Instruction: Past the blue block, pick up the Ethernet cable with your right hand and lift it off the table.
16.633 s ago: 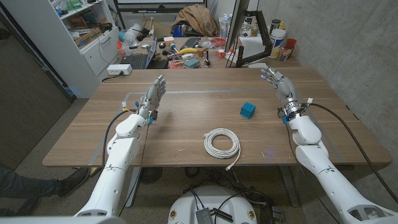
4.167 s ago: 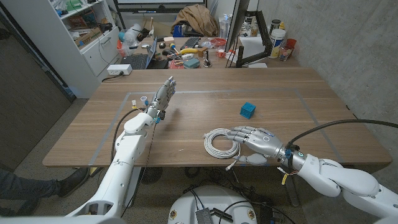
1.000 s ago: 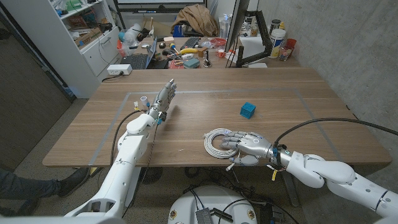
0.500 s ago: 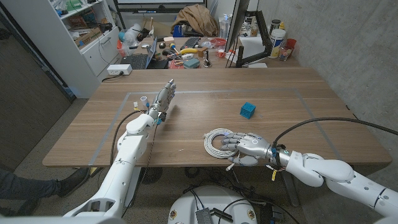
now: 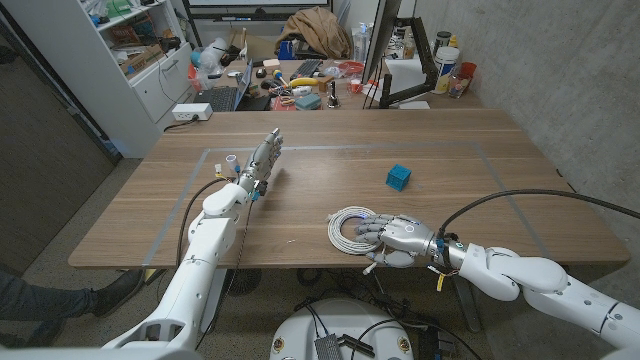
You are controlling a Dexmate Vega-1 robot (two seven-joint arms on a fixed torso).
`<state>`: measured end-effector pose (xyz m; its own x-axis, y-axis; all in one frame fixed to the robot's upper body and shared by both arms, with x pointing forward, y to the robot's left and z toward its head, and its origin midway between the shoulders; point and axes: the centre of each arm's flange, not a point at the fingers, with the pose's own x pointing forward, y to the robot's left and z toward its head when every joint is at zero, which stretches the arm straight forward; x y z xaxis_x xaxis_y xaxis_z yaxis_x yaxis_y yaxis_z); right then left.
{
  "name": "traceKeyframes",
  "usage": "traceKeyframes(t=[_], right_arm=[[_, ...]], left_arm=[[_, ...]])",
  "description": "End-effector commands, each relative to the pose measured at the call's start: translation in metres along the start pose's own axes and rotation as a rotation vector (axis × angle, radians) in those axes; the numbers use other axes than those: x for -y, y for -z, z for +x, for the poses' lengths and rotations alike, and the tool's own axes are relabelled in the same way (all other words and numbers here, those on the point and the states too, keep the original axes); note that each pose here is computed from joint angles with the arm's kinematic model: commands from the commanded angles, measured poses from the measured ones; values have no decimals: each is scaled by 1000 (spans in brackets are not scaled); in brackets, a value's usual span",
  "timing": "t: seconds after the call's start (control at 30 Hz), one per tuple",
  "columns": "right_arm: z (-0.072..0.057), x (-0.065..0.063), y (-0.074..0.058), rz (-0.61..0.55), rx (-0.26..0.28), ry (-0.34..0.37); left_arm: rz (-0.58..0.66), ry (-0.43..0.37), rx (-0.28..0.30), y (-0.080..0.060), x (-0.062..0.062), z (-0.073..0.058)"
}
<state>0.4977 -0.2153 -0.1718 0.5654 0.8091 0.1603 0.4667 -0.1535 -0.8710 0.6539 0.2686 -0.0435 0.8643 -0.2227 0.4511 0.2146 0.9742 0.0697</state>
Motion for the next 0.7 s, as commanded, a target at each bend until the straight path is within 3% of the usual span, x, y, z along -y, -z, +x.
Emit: traceKeyframes(t=[0.03,0.7], right_arm=[[0,-6,9,24,0,17],[7,-4,14,45,21,77]], left_arm=[[-3,-11,-1,2,0,-3],[-25,-29,0,8,-3,-9]])
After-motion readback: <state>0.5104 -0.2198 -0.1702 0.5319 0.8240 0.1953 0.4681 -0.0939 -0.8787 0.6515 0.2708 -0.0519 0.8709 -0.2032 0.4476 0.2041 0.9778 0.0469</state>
